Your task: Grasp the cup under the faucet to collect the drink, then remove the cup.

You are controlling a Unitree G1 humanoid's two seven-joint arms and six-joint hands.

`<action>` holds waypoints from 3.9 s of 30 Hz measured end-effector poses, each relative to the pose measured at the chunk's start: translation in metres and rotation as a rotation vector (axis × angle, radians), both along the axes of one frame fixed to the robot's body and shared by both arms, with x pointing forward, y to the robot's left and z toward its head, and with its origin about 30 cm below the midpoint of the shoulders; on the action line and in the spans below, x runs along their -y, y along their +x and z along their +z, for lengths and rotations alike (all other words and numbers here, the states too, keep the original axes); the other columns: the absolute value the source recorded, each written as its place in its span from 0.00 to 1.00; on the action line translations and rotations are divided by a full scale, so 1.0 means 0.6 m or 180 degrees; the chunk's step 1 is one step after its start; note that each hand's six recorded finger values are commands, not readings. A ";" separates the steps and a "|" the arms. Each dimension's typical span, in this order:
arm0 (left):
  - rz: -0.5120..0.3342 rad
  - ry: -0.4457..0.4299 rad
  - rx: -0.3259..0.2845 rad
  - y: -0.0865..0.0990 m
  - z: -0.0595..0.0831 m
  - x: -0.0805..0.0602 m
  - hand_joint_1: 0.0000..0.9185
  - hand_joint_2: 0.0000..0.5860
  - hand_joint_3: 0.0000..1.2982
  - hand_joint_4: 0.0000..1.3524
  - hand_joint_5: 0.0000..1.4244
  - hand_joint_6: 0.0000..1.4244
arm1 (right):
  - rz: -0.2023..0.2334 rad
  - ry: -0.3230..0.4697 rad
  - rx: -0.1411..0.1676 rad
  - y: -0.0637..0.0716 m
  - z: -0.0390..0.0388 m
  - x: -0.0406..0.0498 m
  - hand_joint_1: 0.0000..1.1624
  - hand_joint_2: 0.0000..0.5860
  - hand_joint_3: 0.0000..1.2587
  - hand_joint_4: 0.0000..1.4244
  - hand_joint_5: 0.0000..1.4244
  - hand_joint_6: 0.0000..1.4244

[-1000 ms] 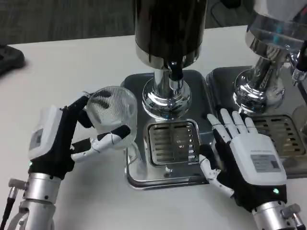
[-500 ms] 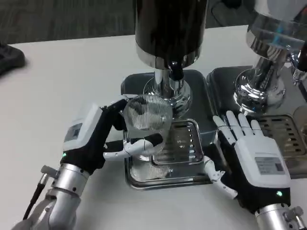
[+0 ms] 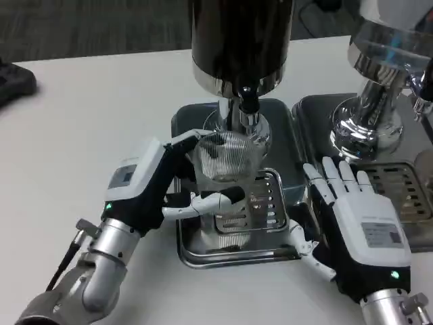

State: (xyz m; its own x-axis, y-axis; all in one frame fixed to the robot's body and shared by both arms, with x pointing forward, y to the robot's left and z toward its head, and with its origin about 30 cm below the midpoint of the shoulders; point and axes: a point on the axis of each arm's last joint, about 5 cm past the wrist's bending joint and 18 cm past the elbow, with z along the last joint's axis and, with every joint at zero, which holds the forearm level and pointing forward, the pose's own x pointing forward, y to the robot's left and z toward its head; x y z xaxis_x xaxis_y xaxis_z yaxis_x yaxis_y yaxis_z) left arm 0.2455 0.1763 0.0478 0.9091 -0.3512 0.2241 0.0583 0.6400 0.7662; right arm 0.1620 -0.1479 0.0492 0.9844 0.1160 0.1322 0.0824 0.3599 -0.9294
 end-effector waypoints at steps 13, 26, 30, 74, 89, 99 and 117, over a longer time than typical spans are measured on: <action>0.0030 0.0180 -0.0128 -0.001 -0.003 -0.009 0.11 0.09 0.14 0.16 0.36 0.35 | -0.0008 0.0063 -0.0018 0.001 -0.001 -0.004 0.16 0.86 0.10 0.00 0.00 0.00; 0.0248 -0.0016 -0.0110 -0.025 -0.004 -0.046 0.00 0.01 0.11 0.11 0.28 0.22 | 0.0017 0.0082 -0.0017 0.003 0.000 -0.007 0.16 0.86 0.10 0.00 0.00 0.00; 0.0403 -0.0211 0.0166 -0.026 0.020 -0.076 0.00 0.01 0.10 0.09 0.23 0.13 | 0.0017 0.0078 -0.0024 0.003 -0.001 -0.007 0.16 0.88 0.10 0.00 0.00 0.00; -0.1453 -0.1174 0.0162 0.018 0.129 -0.021 0.00 0.25 0.20 0.10 0.16 0.14 | -0.0041 0.0190 -0.0105 0.004 -0.006 -0.007 0.16 0.89 0.10 0.00 0.00 0.00; -0.1510 -0.0853 0.0249 0.018 0.145 -0.025 0.00 0.25 0.22 0.11 0.17 0.14 | -0.0136 0.0552 -0.0044 0.011 0.008 -0.002 0.16 0.86 0.09 0.00 0.00 0.00; -0.1570 -0.0433 0.0366 0.021 0.160 -0.031 0.00 0.26 0.24 0.13 0.20 0.16 | -0.0242 0.1143 -0.0175 0.014 0.014 0.001 0.17 0.80 0.09 0.00 0.00 0.00; -0.1665 -0.0028 0.0517 0.026 0.179 -0.031 0.00 0.26 0.26 0.14 0.21 0.16 | 0.0031 0.2088 -0.0372 0.035 0.027 0.005 0.28 0.58 0.02 0.00 0.00 0.02</action>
State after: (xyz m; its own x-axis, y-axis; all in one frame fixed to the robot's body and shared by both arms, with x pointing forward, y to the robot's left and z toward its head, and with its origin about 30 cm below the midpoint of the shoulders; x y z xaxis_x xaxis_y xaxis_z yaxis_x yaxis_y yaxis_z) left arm 0.2610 0.1948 0.1553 0.5671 -0.7446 0.3521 0.2519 0.5638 0.7865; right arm 0.1833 -0.1510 0.0654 0.9959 0.0569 0.0708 -0.0118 0.8540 -0.5202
